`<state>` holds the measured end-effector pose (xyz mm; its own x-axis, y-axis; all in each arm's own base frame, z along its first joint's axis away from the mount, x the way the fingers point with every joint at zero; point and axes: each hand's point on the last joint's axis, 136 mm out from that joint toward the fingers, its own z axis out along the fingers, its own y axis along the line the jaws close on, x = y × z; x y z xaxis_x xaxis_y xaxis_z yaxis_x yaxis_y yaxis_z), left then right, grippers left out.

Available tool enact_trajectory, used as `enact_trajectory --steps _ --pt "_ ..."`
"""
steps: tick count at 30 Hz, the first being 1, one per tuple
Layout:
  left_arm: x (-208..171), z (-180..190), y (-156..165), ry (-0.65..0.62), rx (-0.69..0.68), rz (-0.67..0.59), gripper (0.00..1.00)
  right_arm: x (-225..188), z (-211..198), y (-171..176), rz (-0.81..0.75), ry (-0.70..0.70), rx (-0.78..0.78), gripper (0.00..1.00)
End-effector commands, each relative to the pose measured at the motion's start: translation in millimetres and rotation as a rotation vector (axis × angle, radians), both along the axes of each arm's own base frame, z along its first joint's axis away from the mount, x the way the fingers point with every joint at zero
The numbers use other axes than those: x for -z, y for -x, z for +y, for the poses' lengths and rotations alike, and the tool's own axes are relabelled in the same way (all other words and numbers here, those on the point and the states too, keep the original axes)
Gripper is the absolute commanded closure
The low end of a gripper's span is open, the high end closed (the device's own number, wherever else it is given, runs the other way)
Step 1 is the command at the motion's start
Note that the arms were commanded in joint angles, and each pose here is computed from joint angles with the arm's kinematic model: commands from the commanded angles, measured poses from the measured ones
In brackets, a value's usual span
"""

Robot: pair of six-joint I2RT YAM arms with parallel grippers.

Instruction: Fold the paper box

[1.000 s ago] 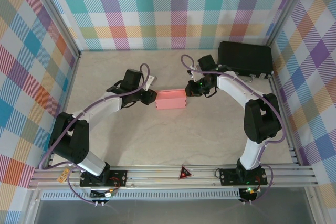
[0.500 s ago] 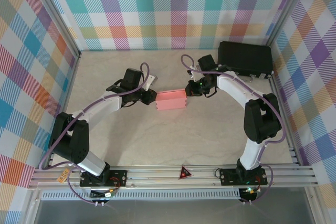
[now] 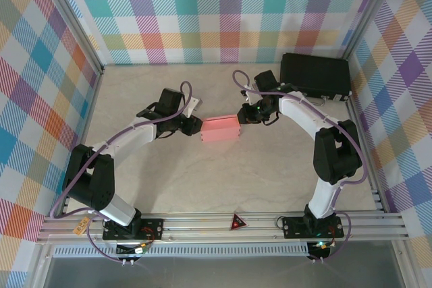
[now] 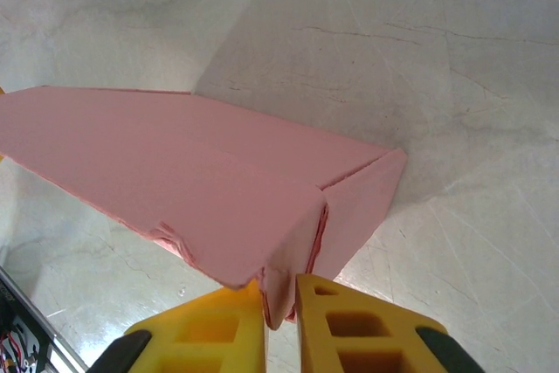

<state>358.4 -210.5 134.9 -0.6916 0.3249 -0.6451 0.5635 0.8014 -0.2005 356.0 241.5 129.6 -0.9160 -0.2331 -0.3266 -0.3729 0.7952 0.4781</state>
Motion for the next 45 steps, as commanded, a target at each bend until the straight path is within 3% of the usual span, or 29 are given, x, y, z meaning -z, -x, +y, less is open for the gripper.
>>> enact_trajectory --steps 1,15,36,45 --pt "-18.7 2.0 2.0 0.03 -0.01 -0.017 0.68 -7.9 3.3 -1.7 -0.01 0.0 -0.002 0.82" --pt "-20.7 -1.3 7.1 0.052 0.001 0.014 0.76 -6.2 4.5 -0.5 -0.002 -0.005 -0.003 0.84" --pt "-2.8 0.2 10.6 0.028 -0.046 0.148 0.66 -5.6 4.6 -0.4 0.001 -0.008 -0.002 0.86" --pt "-2.7 -0.3 12.7 0.031 -0.048 0.17 0.7 -5.2 5.4 -0.8 0.003 -0.009 -0.002 0.86"
